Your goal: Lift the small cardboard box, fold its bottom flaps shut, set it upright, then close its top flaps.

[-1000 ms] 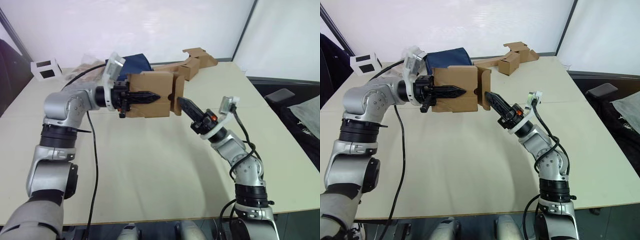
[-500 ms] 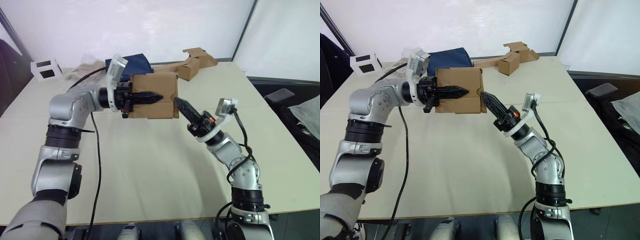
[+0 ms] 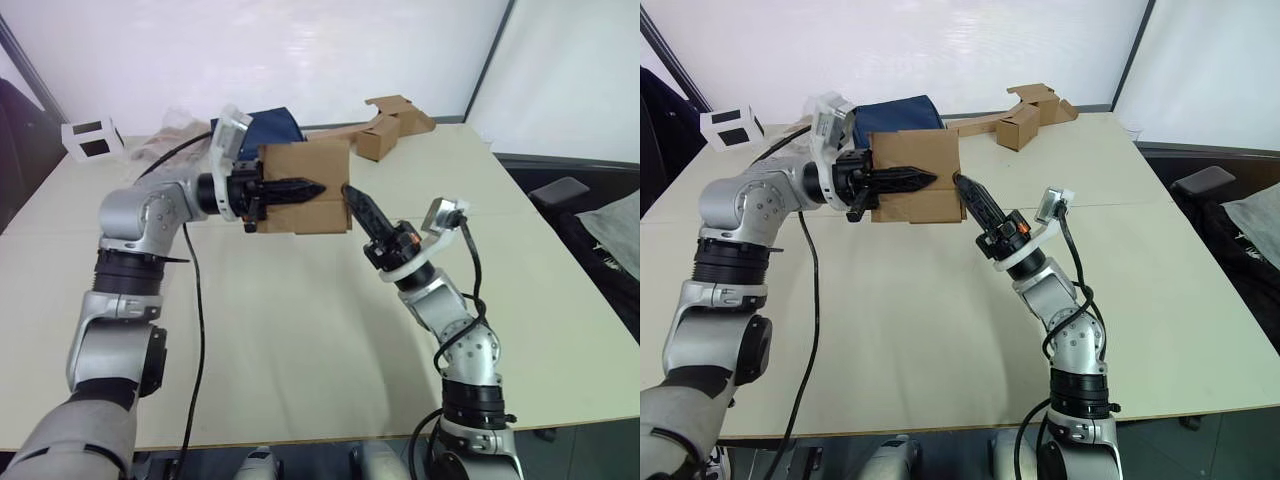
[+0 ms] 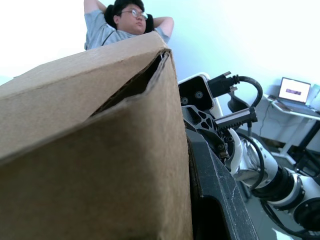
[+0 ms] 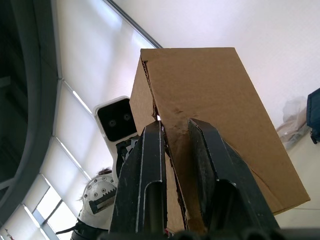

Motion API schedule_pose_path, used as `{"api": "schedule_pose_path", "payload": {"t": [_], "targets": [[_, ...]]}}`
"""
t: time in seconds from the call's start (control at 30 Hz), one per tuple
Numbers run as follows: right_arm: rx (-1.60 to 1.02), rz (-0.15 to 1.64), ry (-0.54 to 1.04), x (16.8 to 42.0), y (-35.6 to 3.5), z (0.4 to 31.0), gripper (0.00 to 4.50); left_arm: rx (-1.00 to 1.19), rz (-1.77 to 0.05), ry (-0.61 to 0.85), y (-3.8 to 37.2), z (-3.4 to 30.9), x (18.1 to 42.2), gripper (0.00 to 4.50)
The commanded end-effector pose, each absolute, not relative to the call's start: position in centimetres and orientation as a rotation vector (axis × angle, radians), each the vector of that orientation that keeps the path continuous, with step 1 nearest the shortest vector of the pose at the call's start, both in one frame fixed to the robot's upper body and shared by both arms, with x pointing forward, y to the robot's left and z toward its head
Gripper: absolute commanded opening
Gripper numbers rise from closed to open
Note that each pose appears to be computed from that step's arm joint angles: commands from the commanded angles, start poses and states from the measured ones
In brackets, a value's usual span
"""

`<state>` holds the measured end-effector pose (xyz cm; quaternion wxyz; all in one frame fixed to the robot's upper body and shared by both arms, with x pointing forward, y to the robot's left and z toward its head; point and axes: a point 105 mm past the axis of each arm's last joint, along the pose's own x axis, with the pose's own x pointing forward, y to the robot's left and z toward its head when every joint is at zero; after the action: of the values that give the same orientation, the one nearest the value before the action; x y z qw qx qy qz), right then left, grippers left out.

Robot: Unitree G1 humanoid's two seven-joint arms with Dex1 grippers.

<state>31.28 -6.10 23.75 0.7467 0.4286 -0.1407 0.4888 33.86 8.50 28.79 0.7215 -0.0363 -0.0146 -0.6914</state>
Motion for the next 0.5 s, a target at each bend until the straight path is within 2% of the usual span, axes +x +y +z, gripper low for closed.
{"api": "schedule_pose_path", "payload": {"t": [0.03,0.5], "targets": [[0.904,1.166,-0.290,29.7,-4.8,24.3,0.76,-0.050,-1.516,-0.103,8.6,30.5,33.9,0.00],[0.858,1.148,-0.251,28.9,-5.8,23.3,0.76,-0.046,-1.500,-0.113,8.8,30.6,34.3,0.00]]}}
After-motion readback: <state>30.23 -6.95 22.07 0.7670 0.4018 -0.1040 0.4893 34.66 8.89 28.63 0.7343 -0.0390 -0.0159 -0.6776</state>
